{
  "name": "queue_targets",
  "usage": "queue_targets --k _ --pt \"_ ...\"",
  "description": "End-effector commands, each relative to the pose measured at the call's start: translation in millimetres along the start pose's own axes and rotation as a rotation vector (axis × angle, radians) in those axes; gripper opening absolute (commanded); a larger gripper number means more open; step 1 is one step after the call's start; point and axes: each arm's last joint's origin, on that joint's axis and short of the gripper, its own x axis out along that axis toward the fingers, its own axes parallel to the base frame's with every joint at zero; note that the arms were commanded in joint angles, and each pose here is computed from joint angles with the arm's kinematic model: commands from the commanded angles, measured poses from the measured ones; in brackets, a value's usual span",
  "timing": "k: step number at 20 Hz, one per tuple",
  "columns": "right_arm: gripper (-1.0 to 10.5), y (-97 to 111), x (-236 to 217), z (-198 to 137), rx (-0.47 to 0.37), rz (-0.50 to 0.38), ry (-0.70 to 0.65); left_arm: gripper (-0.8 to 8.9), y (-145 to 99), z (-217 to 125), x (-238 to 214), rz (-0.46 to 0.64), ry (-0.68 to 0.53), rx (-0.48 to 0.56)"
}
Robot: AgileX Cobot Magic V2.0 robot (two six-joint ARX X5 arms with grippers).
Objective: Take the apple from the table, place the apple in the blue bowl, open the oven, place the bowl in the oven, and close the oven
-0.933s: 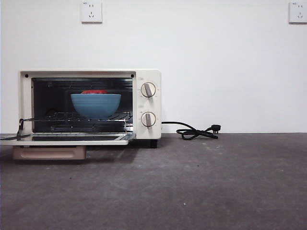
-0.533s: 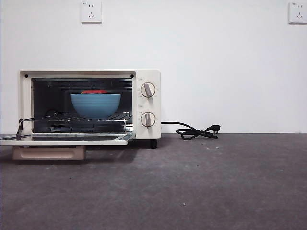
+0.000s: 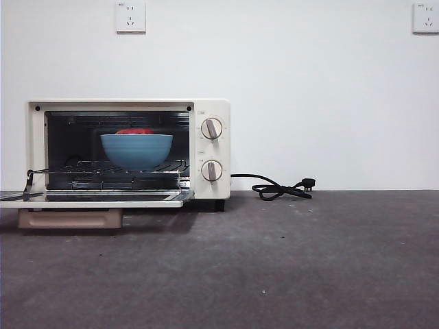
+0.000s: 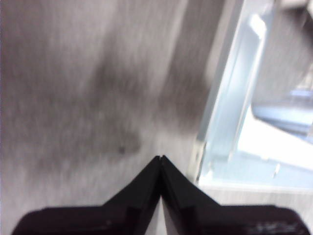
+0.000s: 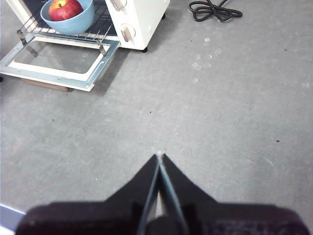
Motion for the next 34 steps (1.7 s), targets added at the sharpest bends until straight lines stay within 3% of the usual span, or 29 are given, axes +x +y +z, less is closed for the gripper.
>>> queue_targets --k 1,9,16,30,34 --pt "0.0 1 1 0 0.026 0.006 -0.005 -0.09 4 0 2 -0.011 -0.011 -0.055" --pt "0.0 1 1 0 0.03 0.006 -0.006 -0.09 -1 3 2 -0.138 -0.026 -0.039" --pt "0.0 1 1 2 0.036 0.013 -0.025 -0.08 -13 15 -5 -0.359 -0.051 -0.061" --pt "0.0 1 2 2 0.039 0.008 -0.025 -0.08 -74 50 -69 -0.494 -0.289 0.046" --pt "0.0 -1 2 2 0.043 -0.056 -0.043 -0.08 -88 57 -77 -0.512 -0.307 0.078"
